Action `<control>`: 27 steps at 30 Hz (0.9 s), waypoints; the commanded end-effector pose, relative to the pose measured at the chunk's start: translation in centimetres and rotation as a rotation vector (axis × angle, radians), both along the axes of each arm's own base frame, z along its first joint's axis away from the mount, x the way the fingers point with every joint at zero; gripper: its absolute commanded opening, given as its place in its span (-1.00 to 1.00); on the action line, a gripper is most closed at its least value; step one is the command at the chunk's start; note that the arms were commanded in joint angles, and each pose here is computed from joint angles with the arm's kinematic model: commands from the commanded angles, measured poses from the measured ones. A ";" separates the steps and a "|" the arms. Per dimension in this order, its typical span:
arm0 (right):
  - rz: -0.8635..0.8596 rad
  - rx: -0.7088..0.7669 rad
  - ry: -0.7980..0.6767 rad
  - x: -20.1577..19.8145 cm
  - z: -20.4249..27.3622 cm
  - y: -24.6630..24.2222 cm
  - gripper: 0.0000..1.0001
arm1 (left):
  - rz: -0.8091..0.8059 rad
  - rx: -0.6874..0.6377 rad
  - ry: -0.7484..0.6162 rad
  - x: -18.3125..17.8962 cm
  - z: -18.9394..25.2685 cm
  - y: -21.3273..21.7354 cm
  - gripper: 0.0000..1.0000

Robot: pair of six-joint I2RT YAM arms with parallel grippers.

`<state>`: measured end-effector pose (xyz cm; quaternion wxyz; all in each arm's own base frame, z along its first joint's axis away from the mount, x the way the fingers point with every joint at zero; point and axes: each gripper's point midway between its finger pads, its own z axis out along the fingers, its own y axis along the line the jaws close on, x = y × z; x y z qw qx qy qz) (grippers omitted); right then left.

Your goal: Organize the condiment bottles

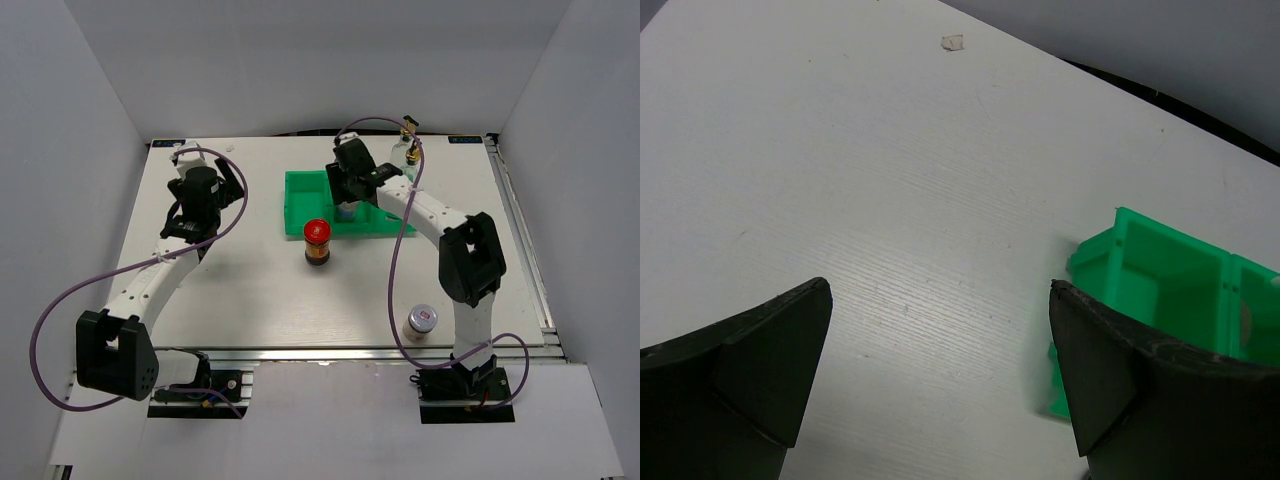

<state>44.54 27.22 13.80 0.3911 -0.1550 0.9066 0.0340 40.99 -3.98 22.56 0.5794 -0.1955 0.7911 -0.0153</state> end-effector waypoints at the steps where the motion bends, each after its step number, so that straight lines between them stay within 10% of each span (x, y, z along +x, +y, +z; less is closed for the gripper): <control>1: -0.016 0.061 -0.080 1.5 3.6 0.7 0.26 | -0.021 -0.005 -0.028 -0.2 1.0 -0.2 0.96; 9: -0.021 0.044 -0.084 1.6 4.4 0.4 0.79 | -0.038 -0.011 -0.024 -0.1 0.9 -0.5 0.96; 27: 0.050 0.178 -0.196 -5.0 11.6 -2.4 0.79 | -0.188 -0.050 0.043 0.0 0.0 -4.2 0.97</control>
